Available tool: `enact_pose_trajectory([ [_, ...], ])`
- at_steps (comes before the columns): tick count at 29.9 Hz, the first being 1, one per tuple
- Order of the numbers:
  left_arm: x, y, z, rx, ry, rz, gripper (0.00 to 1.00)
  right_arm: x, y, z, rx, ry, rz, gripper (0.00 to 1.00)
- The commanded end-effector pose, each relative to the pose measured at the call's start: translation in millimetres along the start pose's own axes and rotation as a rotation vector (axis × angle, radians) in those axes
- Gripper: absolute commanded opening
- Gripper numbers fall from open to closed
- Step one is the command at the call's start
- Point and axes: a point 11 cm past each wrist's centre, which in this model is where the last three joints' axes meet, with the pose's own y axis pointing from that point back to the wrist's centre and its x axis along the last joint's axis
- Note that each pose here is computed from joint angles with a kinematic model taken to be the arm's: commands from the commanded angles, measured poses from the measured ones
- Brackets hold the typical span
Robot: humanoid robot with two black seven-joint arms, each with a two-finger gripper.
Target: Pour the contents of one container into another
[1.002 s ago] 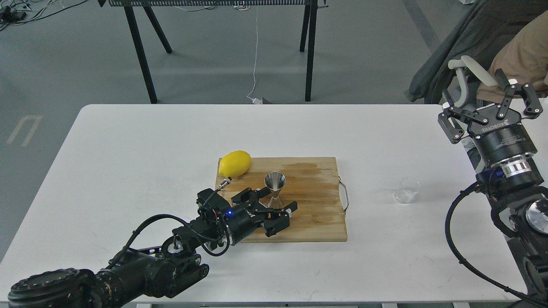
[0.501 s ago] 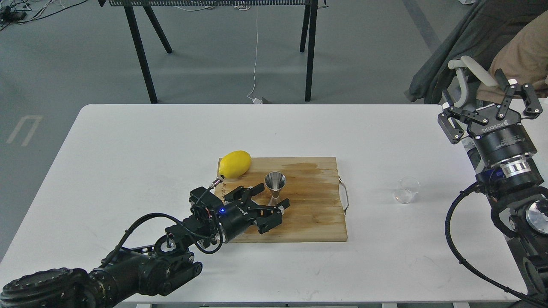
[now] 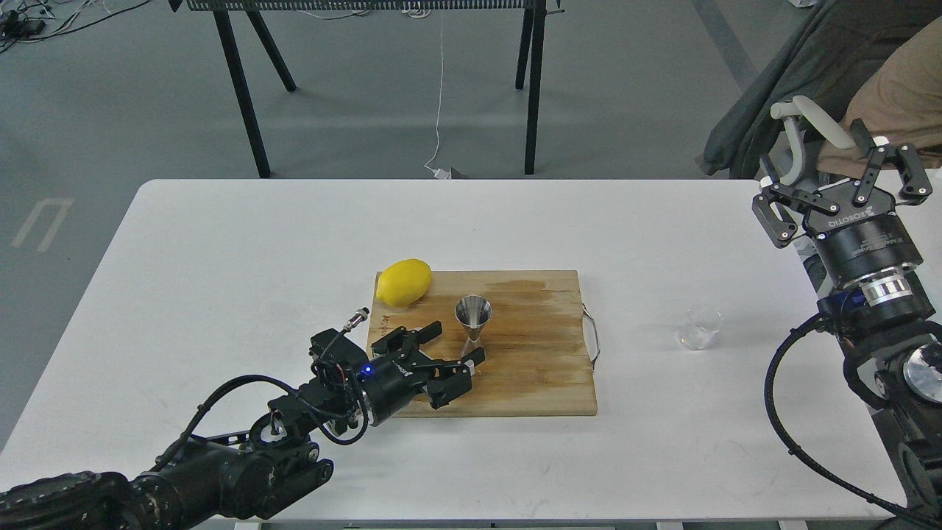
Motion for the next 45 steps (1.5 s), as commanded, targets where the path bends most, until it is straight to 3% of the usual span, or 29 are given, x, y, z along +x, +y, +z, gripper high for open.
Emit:
enact_pose_trajectory([
  [1, 16.8, 14.2, -13.5, 0.023, 0.018, 0.040, 0.99, -0.3, -0.1, -1.2, 0.003, 0.001, -0.001, 0.99],
  [5, 56.5, 35.2, -29.2, 0.070, 0.144, 0.160, 0.99, -0.3, -0.1, -1.2, 0.003, 0.001, -0.001, 0.99],
  [11, 121.3, 77.7, -82.9, 0.243, 0.367, 0.371, 0.99, -0.7, -0.3, -0.6, 0.003, -0.001, -0.002, 0.99],
  [15, 149.2, 88.6, -96.4, 0.175, 0.720, 0.297, 0.99, -2.1, -1.1, -0.3, 0.001, -0.002, -0.007, 0.99],
  [20, 178.4, 111.7, -96.5, -0.047, 1.164, 0.210, 0.99, -4.6, -1.9, 2.8, -0.013, -0.006, -0.015, 0.99],
  [25, 221.6, 158.7, -136.8, -0.088, 1.427, 0.559, 0.99, -8.4, -2.8, 1.4, -0.004, -0.020, -0.027, 0.99],
  [29, 224.3, 180.0, -161.9, -0.098, 1.574, 0.764, 0.99, -8.6, 3.9, -1.2, 0.050, -0.150, -0.027, 0.99],
  [35, 224.9, 182.6, -166.3, -0.100, 1.584, 0.797, 0.99, 6.9, 16.1, 5.2, 0.074, -0.372, 0.246, 0.99],
  [45, 215.7, 178.8, -165.1, -0.093, 1.602, 0.791, 0.99, 6.4, 45.1, 11.9, -0.034, -0.385, 0.708, 0.99],
])
